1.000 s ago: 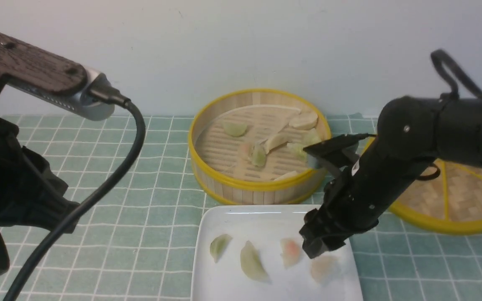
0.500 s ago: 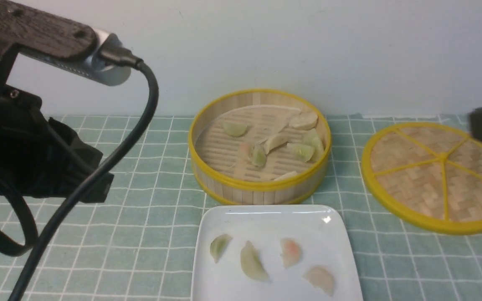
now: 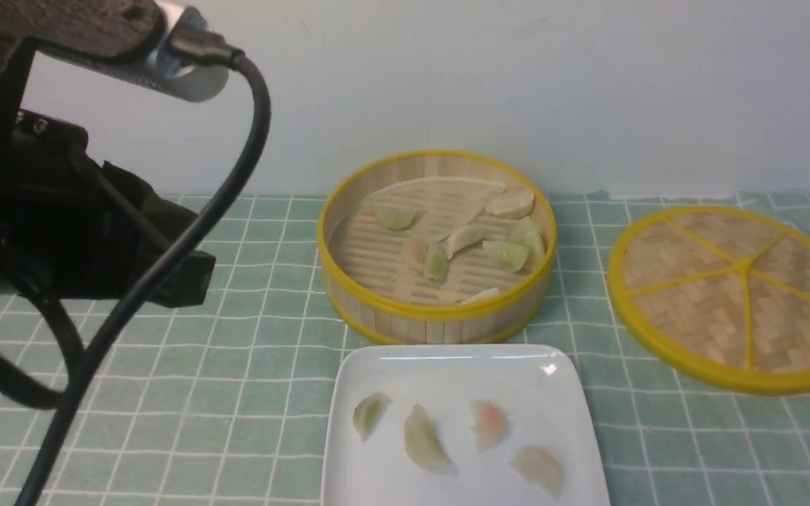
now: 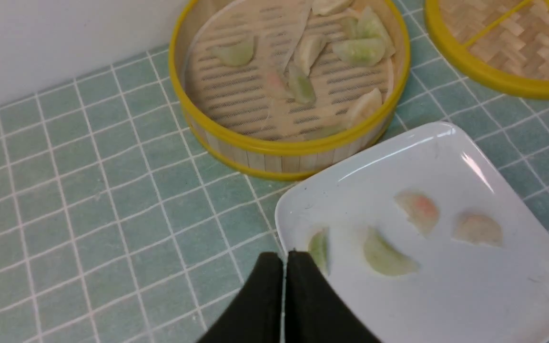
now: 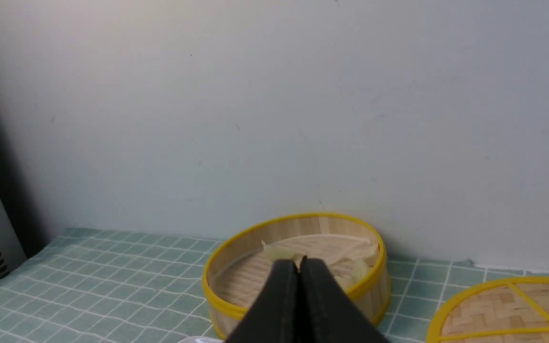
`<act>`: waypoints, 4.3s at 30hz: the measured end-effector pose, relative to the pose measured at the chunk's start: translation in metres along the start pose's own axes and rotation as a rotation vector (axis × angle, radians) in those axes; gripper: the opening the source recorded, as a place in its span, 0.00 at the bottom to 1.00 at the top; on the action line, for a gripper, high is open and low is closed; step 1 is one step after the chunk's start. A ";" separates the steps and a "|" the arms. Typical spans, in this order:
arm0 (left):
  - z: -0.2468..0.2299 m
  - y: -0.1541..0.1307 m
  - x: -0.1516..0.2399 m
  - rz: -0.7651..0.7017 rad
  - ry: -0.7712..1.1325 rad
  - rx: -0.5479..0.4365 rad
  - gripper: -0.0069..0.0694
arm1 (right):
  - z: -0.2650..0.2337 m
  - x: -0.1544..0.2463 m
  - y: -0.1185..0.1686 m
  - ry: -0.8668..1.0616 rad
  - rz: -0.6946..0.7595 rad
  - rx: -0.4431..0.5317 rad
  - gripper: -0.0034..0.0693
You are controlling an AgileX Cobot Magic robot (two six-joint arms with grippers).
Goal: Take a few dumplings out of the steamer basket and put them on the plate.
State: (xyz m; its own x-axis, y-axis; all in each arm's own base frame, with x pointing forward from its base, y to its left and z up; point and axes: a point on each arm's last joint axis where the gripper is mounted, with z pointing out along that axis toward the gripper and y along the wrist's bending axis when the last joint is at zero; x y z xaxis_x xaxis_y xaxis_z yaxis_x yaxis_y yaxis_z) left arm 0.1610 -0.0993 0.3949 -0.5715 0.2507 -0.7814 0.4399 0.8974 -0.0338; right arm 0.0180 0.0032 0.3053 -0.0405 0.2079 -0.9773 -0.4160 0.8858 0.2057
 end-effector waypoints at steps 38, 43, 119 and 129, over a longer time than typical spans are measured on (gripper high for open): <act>-0.036 0.025 0.162 -0.005 -0.466 -0.052 0.08 | 0.001 0.001 -0.001 0.009 0.011 0.007 0.03; -0.008 0.035 0.207 -0.078 -0.460 -0.203 0.08 | 0.001 0.001 -0.001 0.008 0.009 0.009 0.03; 0.030 0.042 0.260 -0.114 -0.362 -0.311 0.08 | 0.024 0.118 -0.048 0.181 -0.130 0.512 0.03; 0.030 0.042 0.260 -0.114 -0.362 -0.311 0.08 | 0.024 0.118 -0.048 0.181 -0.130 0.512 0.03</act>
State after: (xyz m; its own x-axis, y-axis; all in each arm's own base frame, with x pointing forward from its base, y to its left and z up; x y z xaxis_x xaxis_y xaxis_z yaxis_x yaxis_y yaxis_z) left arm 0.0517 -0.0074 0.1710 -0.3021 0.0517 -0.9519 0.1294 0.9915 0.0128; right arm 0.0547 -0.0047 0.1814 -0.1929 0.0490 -0.9800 0.0647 0.9972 0.0372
